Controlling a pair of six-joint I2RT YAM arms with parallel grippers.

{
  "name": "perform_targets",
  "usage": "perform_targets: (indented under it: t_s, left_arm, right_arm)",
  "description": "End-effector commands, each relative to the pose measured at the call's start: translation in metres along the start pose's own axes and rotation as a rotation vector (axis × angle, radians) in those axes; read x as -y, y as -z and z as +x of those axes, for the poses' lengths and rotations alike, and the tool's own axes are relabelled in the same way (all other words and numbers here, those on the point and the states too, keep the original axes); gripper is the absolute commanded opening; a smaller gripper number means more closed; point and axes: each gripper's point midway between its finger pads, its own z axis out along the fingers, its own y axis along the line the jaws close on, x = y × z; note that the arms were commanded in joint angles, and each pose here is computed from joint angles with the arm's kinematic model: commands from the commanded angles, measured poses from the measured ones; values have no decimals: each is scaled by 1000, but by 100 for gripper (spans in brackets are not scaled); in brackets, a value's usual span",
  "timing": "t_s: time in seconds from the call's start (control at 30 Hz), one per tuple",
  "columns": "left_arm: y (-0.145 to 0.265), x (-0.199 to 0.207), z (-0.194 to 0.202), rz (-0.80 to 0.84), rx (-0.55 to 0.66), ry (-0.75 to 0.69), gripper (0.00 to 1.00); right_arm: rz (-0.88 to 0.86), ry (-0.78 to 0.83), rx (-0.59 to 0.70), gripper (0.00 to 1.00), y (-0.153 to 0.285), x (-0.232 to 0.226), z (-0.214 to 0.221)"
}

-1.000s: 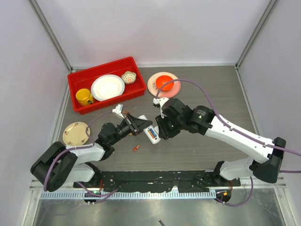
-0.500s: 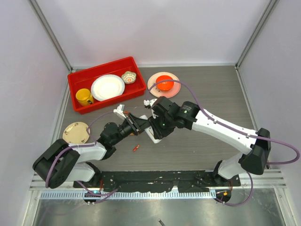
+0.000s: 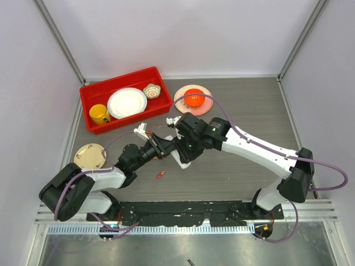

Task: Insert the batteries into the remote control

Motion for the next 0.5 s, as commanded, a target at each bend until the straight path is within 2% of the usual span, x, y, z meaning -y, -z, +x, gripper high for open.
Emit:
perform_targets:
  t_s: [0.0, 0.47]
  left_arm:
    - [-6, 29, -4, 99, 9, -33, 0]
    - [-4, 41, 3, 144, -21, -29, 0]
  right_arm:
    - [7, 28, 11, 1, 4, -1, -8]
    - [54, 39, 5, 1, -4, 7, -11]
